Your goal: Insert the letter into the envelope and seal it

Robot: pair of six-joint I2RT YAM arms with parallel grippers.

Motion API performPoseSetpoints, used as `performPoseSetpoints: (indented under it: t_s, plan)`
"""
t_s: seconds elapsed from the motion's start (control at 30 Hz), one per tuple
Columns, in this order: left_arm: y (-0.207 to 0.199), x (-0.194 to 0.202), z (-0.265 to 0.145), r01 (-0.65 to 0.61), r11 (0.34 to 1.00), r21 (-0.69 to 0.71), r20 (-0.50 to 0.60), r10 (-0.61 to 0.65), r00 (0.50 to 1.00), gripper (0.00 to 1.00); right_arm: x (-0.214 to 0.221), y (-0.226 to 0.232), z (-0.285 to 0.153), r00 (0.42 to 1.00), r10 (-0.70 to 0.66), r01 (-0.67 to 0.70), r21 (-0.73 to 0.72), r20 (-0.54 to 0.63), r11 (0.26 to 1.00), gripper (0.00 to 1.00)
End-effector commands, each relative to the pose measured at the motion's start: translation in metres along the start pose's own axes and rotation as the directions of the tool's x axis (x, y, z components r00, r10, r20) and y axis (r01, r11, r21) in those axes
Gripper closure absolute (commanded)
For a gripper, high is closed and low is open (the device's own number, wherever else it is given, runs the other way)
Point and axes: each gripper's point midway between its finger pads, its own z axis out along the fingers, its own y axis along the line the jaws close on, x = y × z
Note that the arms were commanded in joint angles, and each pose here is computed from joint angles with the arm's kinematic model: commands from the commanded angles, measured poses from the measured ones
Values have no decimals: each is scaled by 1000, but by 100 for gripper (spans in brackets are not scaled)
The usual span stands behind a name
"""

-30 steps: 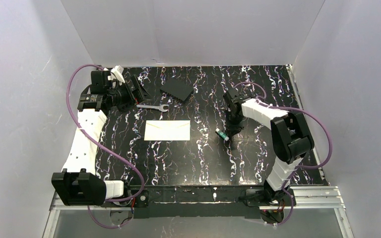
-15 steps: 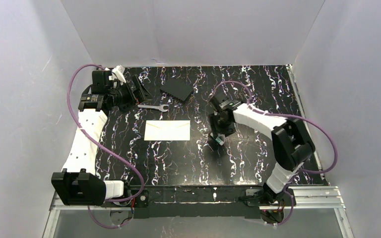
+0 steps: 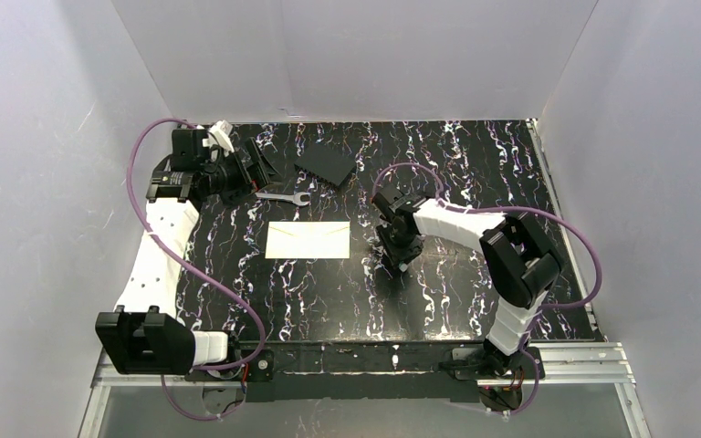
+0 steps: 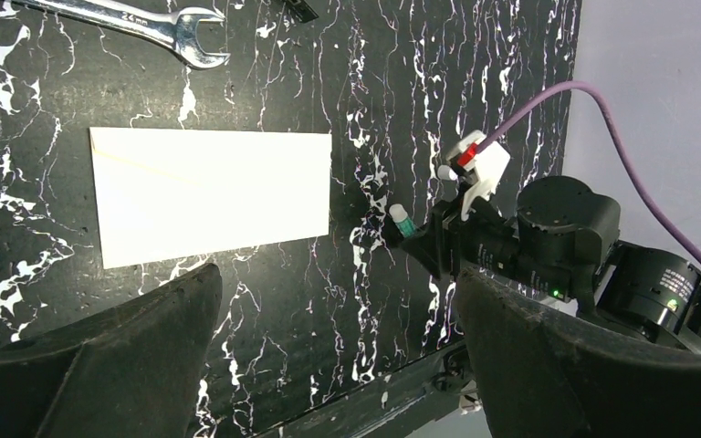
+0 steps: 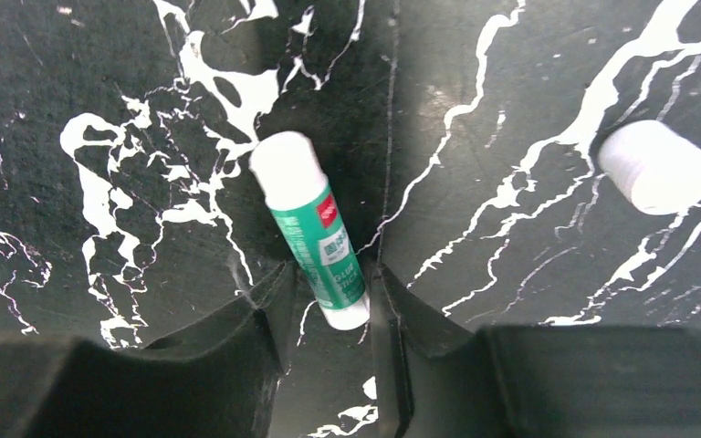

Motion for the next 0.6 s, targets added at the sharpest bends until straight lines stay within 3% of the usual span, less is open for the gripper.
performPoseSetpoints:
  t_s: [0.0, 0.17, 0.27, 0.4, 0.57]
  plan:
    - [-12, -2, -1, -8, 999, 49, -5, 8, 1000, 2, 5, 12, 10, 998, -66, 66, -31, 9, 997, 60]
    - [-18, 2, 1, 0, 997, 82, -21, 1, 1000, 2, -6, 15, 6, 997, -21, 23, -33, 80, 999, 81]
    - [-31, 10, 7, 15, 987, 160, -54, -7, 999, 2, -32, 32, -21, 977, 5, 22, -122, 215, 992, 84]
    - [-62, 22, 12, 23, 938, 345, -94, 10, 996, 2, -77, 70, -83, 897, 104, 56, -343, 430, 938, 82]
    - [-102, 39, 6, -30, 829, 558, -102, 105, 989, 3, -123, 115, -175, 757, 294, 153, -596, 583, 789, 80]
